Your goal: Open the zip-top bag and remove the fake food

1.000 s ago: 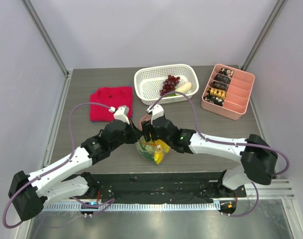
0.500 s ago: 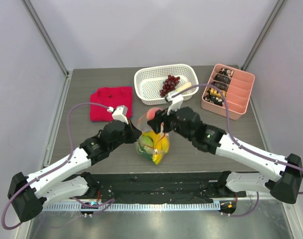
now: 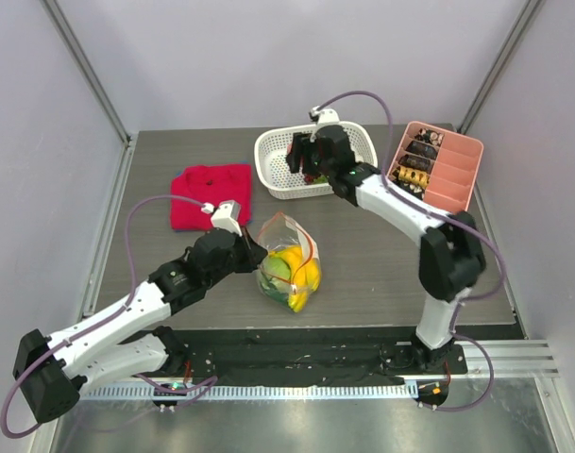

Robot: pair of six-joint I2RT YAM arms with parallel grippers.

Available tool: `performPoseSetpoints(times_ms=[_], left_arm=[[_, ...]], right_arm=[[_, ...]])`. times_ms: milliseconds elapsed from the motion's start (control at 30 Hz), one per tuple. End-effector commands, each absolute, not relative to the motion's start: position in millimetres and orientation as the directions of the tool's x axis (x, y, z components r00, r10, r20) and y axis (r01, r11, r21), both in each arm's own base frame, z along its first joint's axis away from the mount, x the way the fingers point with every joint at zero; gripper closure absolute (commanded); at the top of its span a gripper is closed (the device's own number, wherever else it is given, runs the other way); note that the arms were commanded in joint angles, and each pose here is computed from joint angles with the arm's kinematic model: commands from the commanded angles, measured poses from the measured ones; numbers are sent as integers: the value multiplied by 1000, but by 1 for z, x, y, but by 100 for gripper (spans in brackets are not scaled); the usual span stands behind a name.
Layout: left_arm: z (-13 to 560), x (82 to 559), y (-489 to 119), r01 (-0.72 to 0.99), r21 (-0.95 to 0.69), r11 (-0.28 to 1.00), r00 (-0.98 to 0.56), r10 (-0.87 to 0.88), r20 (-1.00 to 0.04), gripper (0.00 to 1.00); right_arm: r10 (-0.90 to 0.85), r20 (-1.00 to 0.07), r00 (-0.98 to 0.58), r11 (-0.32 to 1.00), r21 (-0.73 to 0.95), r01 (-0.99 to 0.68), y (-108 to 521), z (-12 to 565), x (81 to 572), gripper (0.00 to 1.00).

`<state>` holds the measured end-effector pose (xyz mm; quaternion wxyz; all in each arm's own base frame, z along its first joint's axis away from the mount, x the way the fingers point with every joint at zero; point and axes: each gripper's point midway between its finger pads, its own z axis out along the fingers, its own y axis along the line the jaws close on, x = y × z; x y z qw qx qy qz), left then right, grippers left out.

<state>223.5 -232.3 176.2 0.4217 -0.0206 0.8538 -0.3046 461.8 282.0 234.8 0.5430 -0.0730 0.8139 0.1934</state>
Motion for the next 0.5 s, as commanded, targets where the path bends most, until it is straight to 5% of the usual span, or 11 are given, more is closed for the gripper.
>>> performPoseSetpoints(times_ms=[0,233,267,433,467], left_arm=[[194,227,-232,254,-529,810,-602,-296,-742,100],[193,226,-240,278,-536,797,-619,-278,-734,100],[192,225,-240,281,-534,798,-619,-274,-736,100],[196,226,-241,293,-530,796,-614,-268,-742,100],[196,225,-241,293,-528,797,-614,-266,-743,100]], right_arm=[[10,-940,-340,894,161,-418,310,234,509,73],[-59,-891,-451,917,130,-377,317,168,543,59],[-69,-881,-468,916,129,-379,319,157,543,45],[-89,-857,-507,930,112,-351,316,148,545,18],[-88,-859,-504,933,106,-343,314,152,545,7]])
